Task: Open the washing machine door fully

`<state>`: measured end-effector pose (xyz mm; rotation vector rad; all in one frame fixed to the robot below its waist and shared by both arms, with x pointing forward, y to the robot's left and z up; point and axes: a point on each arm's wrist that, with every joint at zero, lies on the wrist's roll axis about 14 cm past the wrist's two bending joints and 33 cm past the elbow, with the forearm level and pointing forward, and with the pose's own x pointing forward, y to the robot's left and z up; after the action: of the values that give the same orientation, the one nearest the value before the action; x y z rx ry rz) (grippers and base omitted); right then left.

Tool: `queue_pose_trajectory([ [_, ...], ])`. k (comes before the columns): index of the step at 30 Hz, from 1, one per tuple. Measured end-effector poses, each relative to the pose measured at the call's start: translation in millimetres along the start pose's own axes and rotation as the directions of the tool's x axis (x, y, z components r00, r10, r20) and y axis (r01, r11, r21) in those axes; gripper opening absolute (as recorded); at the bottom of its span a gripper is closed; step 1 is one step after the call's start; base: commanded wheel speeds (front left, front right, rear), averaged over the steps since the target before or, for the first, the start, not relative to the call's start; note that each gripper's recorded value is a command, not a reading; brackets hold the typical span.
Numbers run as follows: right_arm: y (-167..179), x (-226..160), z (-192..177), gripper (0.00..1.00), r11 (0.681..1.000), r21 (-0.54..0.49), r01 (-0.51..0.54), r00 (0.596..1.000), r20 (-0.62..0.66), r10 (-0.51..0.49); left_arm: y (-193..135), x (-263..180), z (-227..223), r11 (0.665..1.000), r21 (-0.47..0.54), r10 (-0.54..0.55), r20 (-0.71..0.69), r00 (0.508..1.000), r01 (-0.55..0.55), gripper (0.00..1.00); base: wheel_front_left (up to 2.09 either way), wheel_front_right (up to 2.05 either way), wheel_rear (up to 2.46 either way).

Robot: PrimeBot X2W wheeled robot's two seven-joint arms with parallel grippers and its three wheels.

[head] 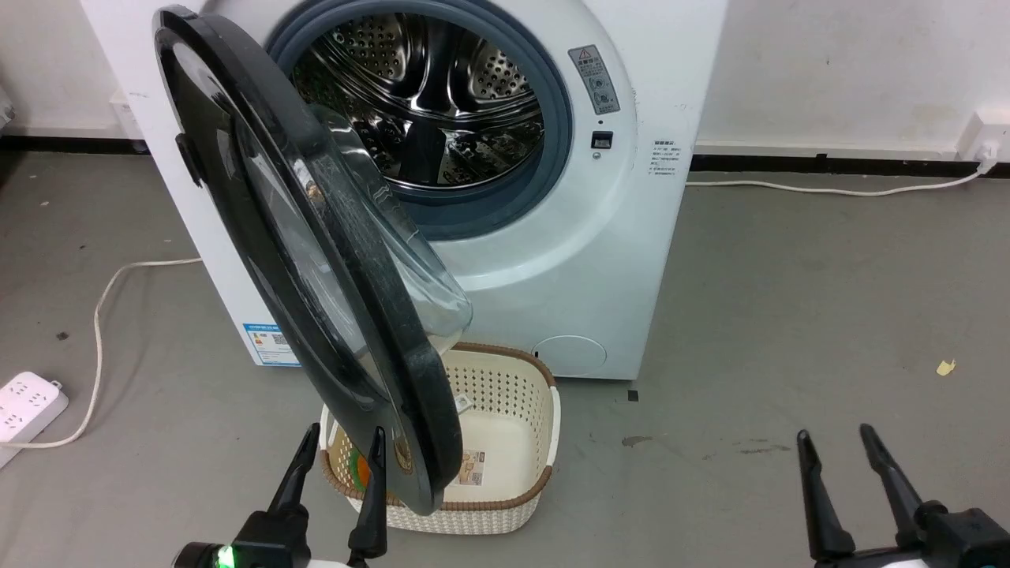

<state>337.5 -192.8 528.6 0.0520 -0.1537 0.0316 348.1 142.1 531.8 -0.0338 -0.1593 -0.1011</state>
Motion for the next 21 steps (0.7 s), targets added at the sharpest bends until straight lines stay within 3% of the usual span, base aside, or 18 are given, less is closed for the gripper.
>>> queue_pose_trajectory([
  [10, 4, 1, 0, 1.0, 1.0, 0.024, -0.009, 1.0, 0.003, 0.009, 2, -2, 0, 1.0, 0.0, 0.007, -0.002, 1.0, -0.007, 1.0, 0.0, 0.0, 0.0],
  [11, 4, 1, 0, 1.0, 1.0, 0.028, -0.008, 1.0, 0.003, 0.008, 1, -2, -1, 1.0, -0.002, 0.006, -0.002, 1.0, -0.006, 0.78, 0.0, 0.0, 0.0],
  [13, 6, 1, 0, 1.0, 0.999, 0.031, -0.013, 1.0, 0.002, 0.013, 2, -1, -1, 1.0, -0.001, 0.008, -0.004, 1.0, -0.008, 0.0, 0.0, 0.0, 0.0],
  [21, 7, 0, -1, 1.0, 0.999, 0.037, -0.014, 1.0, -0.001, 0.014, 14, 9, 26, 0.998, -0.026, 0.058, 0.085, 0.995, -0.056, 0.0, 0.0, 0.0, 0.0],
])
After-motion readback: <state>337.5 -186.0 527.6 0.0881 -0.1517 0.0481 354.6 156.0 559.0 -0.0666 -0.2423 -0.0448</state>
